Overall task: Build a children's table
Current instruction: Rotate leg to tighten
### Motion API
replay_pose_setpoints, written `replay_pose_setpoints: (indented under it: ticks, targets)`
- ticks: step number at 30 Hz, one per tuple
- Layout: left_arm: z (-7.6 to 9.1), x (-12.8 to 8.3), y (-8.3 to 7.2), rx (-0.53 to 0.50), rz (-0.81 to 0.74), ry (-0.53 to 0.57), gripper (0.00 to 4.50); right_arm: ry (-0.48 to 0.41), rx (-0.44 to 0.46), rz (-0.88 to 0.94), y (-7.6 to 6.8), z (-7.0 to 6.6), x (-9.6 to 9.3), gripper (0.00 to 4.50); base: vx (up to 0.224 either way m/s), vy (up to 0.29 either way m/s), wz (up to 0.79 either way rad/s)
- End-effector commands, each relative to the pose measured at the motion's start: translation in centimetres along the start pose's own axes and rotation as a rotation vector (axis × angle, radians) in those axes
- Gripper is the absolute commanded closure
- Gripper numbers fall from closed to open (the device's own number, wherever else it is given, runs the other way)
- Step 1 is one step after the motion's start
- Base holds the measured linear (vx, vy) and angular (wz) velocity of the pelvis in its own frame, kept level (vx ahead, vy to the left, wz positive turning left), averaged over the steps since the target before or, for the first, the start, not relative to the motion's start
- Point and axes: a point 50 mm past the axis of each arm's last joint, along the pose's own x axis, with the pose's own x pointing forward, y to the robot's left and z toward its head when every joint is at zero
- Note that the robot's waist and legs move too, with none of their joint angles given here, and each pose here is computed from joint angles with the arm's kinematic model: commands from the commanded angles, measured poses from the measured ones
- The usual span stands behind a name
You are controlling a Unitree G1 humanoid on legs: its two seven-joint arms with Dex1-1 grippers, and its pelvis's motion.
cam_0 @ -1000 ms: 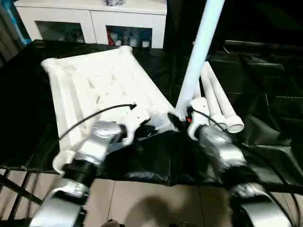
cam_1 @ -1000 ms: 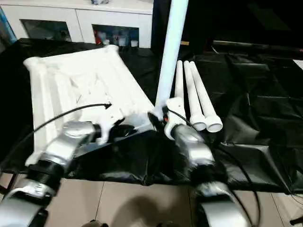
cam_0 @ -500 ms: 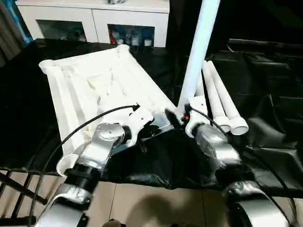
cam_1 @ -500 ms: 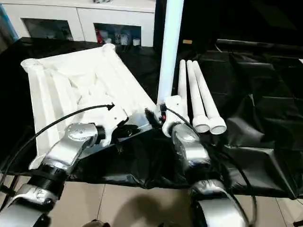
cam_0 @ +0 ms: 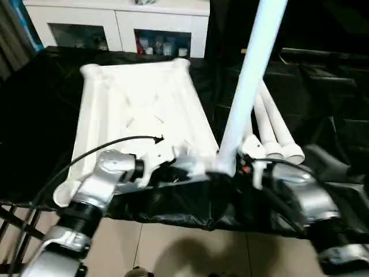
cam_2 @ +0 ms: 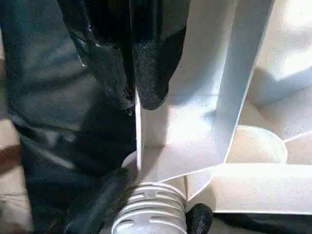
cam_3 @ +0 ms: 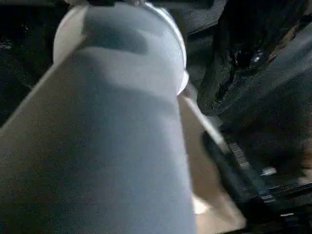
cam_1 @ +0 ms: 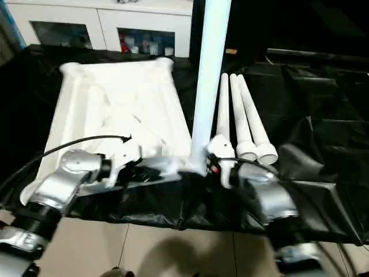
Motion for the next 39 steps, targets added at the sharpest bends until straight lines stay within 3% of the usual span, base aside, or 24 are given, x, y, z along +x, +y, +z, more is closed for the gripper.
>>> replay_pose_setpoints:
  ticks: [1, 9, 11, 15, 17, 22, 28, 32, 37, 38, 39]
  targets:
    - [0.4, 1.2, -0.9, 0.028, -0.089, -0.007, 4.5, -0.004, -0.027, 0.165, 1.7, 0.7, 1.4, 0.63, 0.0, 0.0, 0.0]
    - [-0.3, 0.2, -1.2, 0.026, -0.157, 0.024, 4.5, 0.059, -0.016, 0.259, 2.1, 0.5, 0.9, 1.28, 0.0, 0.0, 0.0]
    - [-0.3, 0.1, -1.1, 0.024, -0.159, 0.026, 4.5, 0.061, -0.014, 0.265, 2.2, 0.5, 0.9, 1.57, 0.0, 0.0, 0.0]
    - [-0.4, 0.0, -1.1, 0.019, -0.157, 0.023, 4.5, 0.028, 0.027, 0.251, 2.3, 0.6, 1.3, 1.7, 0.0, 0.0, 0.0]
    - [-0.3, 0.0, -1.0, 0.012, -0.148, 0.011, 4.5, 0.0, 0.051, 0.218, 2.2, 0.6, 1.6, 1.71, 0.0, 0.0, 0.0]
    - [0.1, 1.1, -0.3, -0.017, -0.03, -0.013, 4.5, -0.059, 0.11, -0.07, 0.8, 0.3, 3.6, 1.73, 0.0, 0.0, 0.0]
    - [1.5, 3.3, 0.1, -0.041, 0.094, -0.021, 4.5, -0.115, 0.27, -0.453, -1.1, 0.6, 6.9, 1.74, 0.0, 0.0, 0.0]
    - [2.8, 5.0, -0.3, -0.042, 0.126, -0.038, 4.5, -0.103, 0.28, -0.551, -1.2, 1.1, 8.4, 1.74, 0.0, 0.0, 0.0]
    - [3.1, 6.0, -0.5, -0.04, 0.123, -0.047, 4.5, -0.133, 0.28, -0.559, -1.0, 1.5, 9.0, 1.74, 0.0, 0.0, 0.0]
    - [3.1, 6.0, -0.5, -0.034, 0.122, -0.045, 4.5, -0.138, 0.283, -0.555, -1.0, 1.6, 9.1, 1.19, 0.0, 0.0, 0.0]
    - [3.0, 6.0, -0.6, -0.032, 0.117, -0.045, 4.5, -0.157, 0.297, -0.544, -1.1, 1.7, 9.1, 1.05, 0.0, 0.0, 0.0]
